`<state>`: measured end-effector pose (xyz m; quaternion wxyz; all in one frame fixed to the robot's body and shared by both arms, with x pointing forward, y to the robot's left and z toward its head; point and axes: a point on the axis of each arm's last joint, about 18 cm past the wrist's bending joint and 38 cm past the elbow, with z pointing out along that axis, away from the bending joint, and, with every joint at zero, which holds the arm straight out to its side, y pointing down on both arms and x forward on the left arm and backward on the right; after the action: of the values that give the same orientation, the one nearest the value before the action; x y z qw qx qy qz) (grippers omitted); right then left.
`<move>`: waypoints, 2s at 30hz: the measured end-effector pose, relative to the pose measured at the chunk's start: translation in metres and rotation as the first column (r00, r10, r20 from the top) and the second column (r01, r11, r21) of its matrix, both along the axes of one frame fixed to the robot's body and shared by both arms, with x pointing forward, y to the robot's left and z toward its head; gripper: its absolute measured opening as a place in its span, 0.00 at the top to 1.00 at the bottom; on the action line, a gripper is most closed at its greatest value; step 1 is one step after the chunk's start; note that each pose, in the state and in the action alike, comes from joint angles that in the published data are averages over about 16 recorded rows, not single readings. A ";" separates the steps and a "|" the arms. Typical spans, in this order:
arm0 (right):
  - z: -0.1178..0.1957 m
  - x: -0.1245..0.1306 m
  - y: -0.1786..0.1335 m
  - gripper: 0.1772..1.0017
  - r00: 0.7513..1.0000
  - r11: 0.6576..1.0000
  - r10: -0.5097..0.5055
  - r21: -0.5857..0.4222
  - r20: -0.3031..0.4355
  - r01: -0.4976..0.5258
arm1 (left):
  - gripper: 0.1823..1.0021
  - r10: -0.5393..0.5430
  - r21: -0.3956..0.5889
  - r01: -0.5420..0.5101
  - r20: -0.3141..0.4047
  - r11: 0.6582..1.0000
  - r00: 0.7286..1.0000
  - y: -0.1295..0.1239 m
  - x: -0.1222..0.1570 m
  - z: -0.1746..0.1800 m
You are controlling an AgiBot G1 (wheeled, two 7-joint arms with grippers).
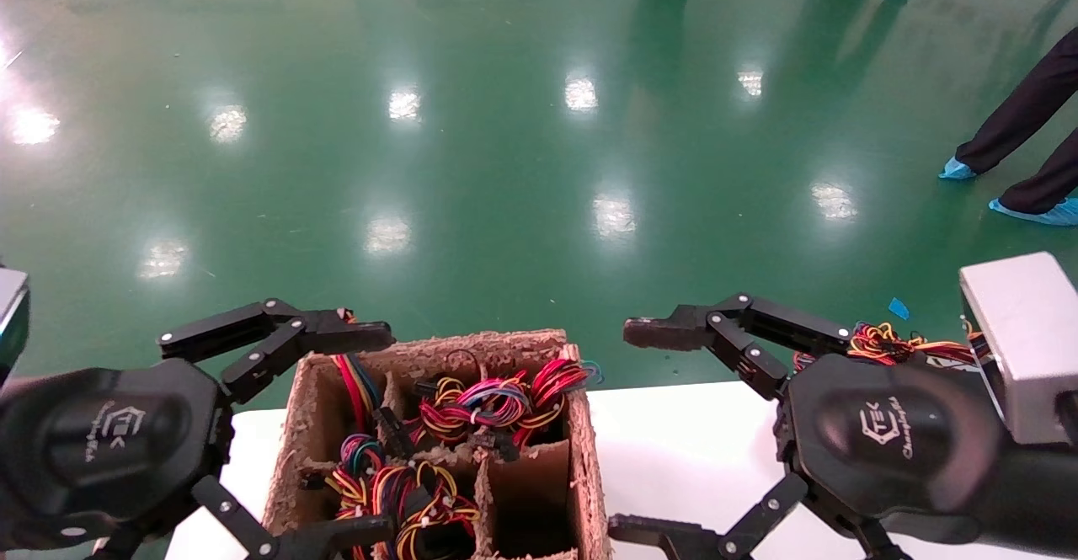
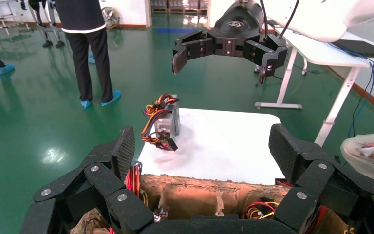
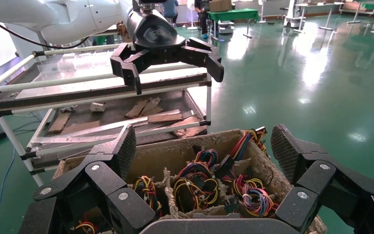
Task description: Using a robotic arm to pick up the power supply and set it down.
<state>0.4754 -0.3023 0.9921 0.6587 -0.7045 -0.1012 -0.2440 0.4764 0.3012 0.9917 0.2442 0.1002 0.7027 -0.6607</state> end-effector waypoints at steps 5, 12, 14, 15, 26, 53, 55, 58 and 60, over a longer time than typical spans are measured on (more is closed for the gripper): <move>0.000 0.000 0.000 0.00 1.000 1.000 0.000 0.000 0.000 0.000 | 0.00 0.000 0.000 0.000 0.000 1.000 1.000 0.000 0.000 0.000; 0.000 0.000 0.000 0.00 1.000 1.000 0.000 0.000 0.000 0.000 | 0.00 0.000 0.000 0.000 0.000 1.000 1.000 0.000 0.000 0.000; 0.000 0.000 0.000 0.00 1.000 1.000 0.000 0.000 0.000 0.000 | 0.00 0.000 0.000 0.000 0.000 1.000 1.000 0.000 0.000 0.000; 0.000 0.000 0.000 0.00 1.000 1.000 0.000 0.000 0.000 0.000 | 0.00 0.000 0.000 0.000 0.000 1.000 1.000 0.000 0.000 0.000; -0.006 0.001 0.001 0.00 1.000 1.000 -0.006 -0.025 -0.018 0.006 | 0.01 0.000 0.000 0.000 0.000 1.000 1.000 0.000 0.000 0.000; -0.093 -0.003 0.027 0.00 0.960 0.910 0.022 -0.392 -0.278 -0.134 | 0.41 0.000 0.000 0.000 0.000 1.000 1.000 0.000 0.000 0.000; -0.094 -0.004 0.027 0.01 0.959 0.904 0.026 -0.402 -0.283 -0.144 | 0.48 0.000 0.000 0.000 0.000 1.000 1.000 0.000 0.000 0.000; -0.094 -0.006 0.027 0.01 0.957 0.896 0.033 -0.416 -0.289 -0.157 | 0.55 0.000 0.000 0.000 0.000 1.000 1.000 0.000 0.000 0.000; -0.094 -0.008 0.027 0.02 0.956 0.890 0.038 -0.425 -0.292 -0.165 | 0.62 0.000 0.000 0.000 0.000 1.000 1.000 0.000 0.000 0.000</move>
<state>0.4677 -0.2753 0.8982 0.4998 -0.8569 -0.0982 -0.0787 0.4764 0.3012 0.9917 0.2442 0.1003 0.7027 -0.6607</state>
